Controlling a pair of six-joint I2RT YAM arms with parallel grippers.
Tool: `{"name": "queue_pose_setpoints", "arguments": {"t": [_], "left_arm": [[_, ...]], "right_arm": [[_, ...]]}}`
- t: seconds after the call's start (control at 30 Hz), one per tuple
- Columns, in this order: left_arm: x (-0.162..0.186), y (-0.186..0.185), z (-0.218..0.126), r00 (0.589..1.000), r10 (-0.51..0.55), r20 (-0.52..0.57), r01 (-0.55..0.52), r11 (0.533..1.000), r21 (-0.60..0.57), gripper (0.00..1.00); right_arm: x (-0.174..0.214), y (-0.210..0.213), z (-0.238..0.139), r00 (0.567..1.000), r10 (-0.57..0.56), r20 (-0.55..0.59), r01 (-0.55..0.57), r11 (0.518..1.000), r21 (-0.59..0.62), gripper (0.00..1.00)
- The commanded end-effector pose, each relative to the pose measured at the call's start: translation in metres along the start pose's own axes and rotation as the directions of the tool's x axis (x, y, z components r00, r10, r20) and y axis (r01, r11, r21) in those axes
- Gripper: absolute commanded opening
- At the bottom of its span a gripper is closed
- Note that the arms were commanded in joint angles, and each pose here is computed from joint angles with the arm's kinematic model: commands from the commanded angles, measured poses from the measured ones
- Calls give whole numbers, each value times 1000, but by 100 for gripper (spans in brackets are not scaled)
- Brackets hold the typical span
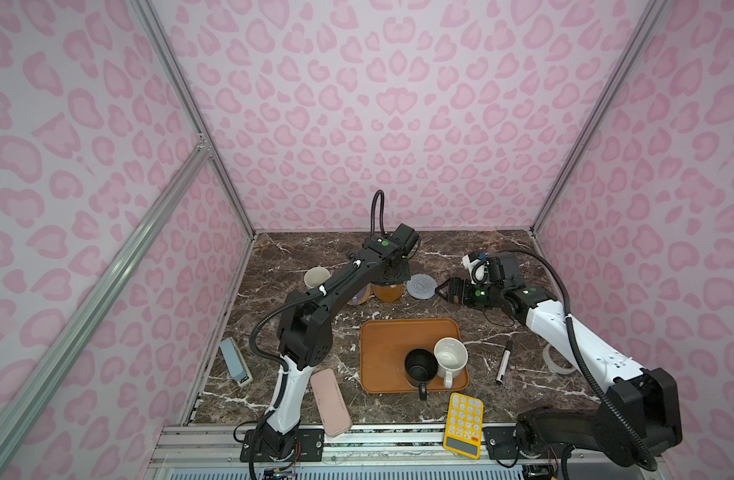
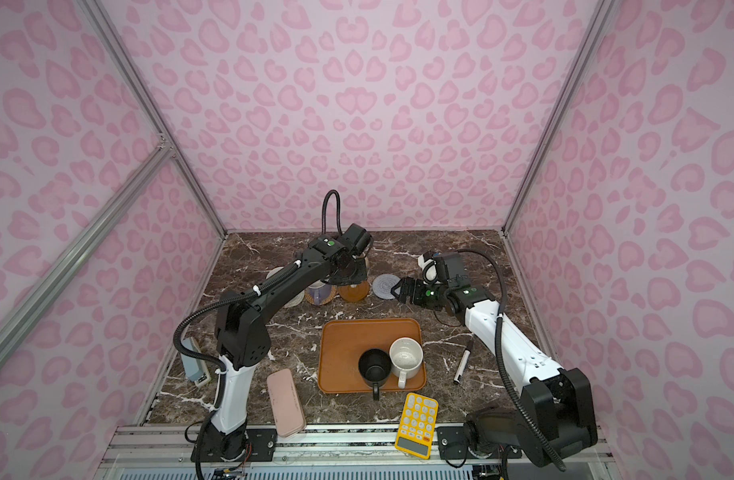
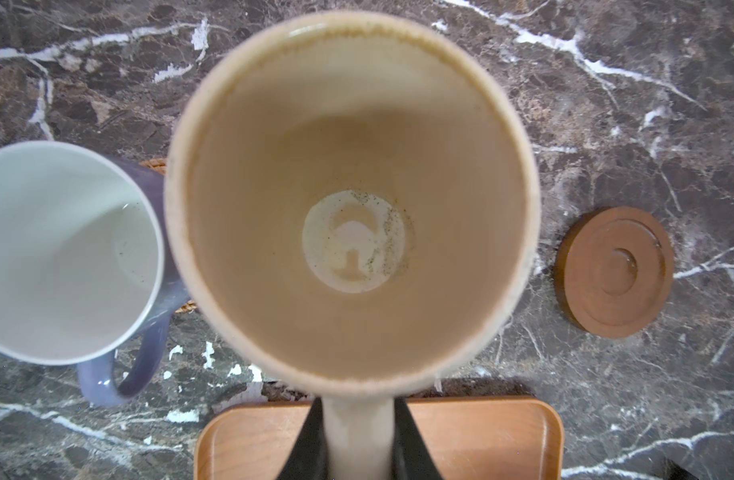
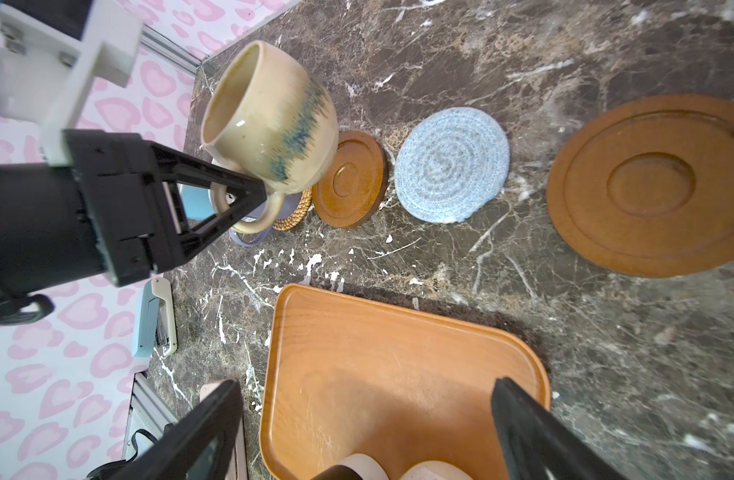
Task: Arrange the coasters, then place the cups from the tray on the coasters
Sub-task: 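Carry the cream mug with left gripper over the wooden coaster and lower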
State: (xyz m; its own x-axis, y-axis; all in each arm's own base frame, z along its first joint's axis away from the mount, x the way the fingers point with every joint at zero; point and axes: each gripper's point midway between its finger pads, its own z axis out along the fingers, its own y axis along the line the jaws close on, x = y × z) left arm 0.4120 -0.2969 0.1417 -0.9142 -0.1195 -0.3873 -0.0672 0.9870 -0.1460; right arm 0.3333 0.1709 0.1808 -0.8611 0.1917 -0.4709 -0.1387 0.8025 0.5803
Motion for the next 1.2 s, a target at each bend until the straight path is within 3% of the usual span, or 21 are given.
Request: {"name": "queue_pose_setpoints", "arguments": {"t": [0.0,0.73,1.17], "left_arm": [[1,2,8,999,-46,4,46,999,-8,3],[25,5,48,996,-67,-54,67,998,-17,3],[37,16,49,995,-62,-75,59,997,-40,16]], "right_arm": [[1,2,3,1000,5,-7,-5,1000,-19,95],[13,-6,-1,999,-24,-32,25,1000,11,94],[15,-6,1,999,-19,-35,19,1000,3,94]]}}
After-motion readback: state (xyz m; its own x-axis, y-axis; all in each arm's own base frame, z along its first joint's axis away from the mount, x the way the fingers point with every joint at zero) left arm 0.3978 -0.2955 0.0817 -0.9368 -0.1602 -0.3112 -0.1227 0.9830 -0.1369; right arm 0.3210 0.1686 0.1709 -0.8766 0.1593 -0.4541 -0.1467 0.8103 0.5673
